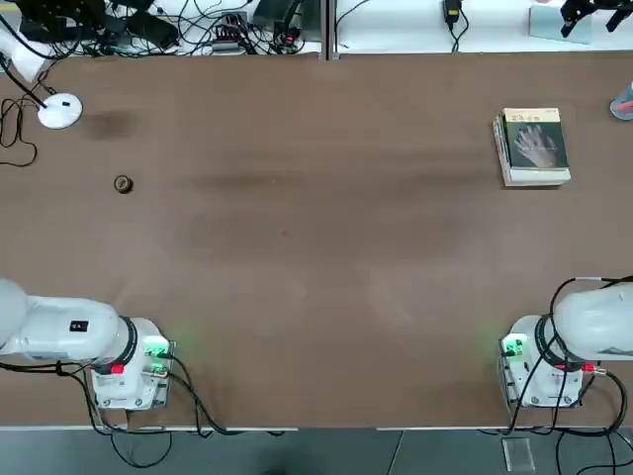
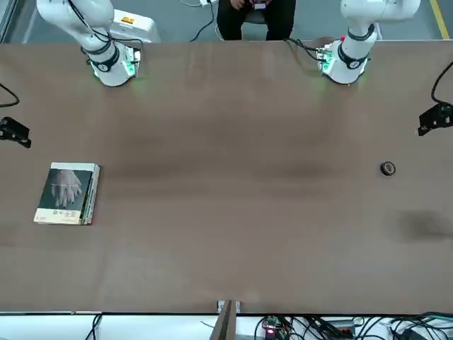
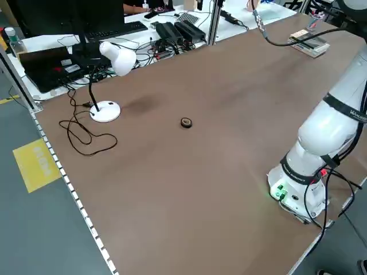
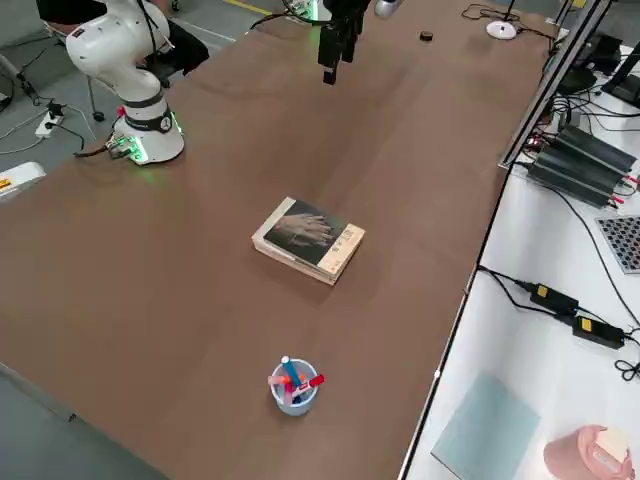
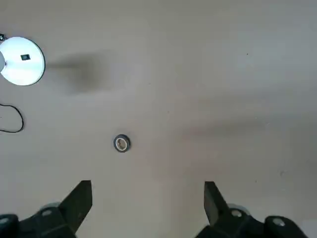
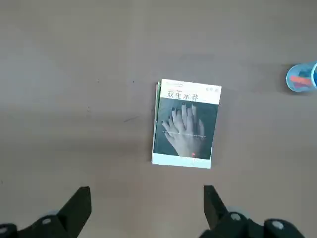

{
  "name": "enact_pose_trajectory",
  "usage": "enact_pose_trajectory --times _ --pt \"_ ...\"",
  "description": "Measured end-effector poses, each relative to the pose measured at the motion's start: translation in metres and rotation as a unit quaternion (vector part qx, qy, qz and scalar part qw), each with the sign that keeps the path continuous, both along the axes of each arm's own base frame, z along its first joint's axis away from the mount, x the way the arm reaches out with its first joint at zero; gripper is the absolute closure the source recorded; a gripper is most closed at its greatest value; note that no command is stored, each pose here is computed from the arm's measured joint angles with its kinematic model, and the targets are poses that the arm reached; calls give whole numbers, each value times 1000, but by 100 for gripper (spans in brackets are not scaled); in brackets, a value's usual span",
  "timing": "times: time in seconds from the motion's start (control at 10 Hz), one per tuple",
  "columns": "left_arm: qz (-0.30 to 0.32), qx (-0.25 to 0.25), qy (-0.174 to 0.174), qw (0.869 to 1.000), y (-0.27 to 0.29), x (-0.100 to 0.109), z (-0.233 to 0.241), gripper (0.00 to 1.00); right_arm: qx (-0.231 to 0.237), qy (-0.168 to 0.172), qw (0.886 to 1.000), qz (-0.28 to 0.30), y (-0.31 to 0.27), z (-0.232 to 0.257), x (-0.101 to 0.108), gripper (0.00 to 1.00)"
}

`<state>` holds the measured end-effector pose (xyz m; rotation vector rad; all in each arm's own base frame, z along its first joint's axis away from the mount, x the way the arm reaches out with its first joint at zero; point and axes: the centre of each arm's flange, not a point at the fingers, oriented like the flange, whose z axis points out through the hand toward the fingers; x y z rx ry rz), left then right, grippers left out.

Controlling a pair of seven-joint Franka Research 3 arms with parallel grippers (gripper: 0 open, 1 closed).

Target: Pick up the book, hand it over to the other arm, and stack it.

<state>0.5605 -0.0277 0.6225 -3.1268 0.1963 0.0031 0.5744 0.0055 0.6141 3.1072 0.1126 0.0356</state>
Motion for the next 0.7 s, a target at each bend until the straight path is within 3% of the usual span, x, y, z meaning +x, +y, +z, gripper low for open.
enact_pose_trajectory --times 0.7 --pt "-1 0 0 1000 -1 0 0 0 0 -5 1000 0 0 1 1 0"
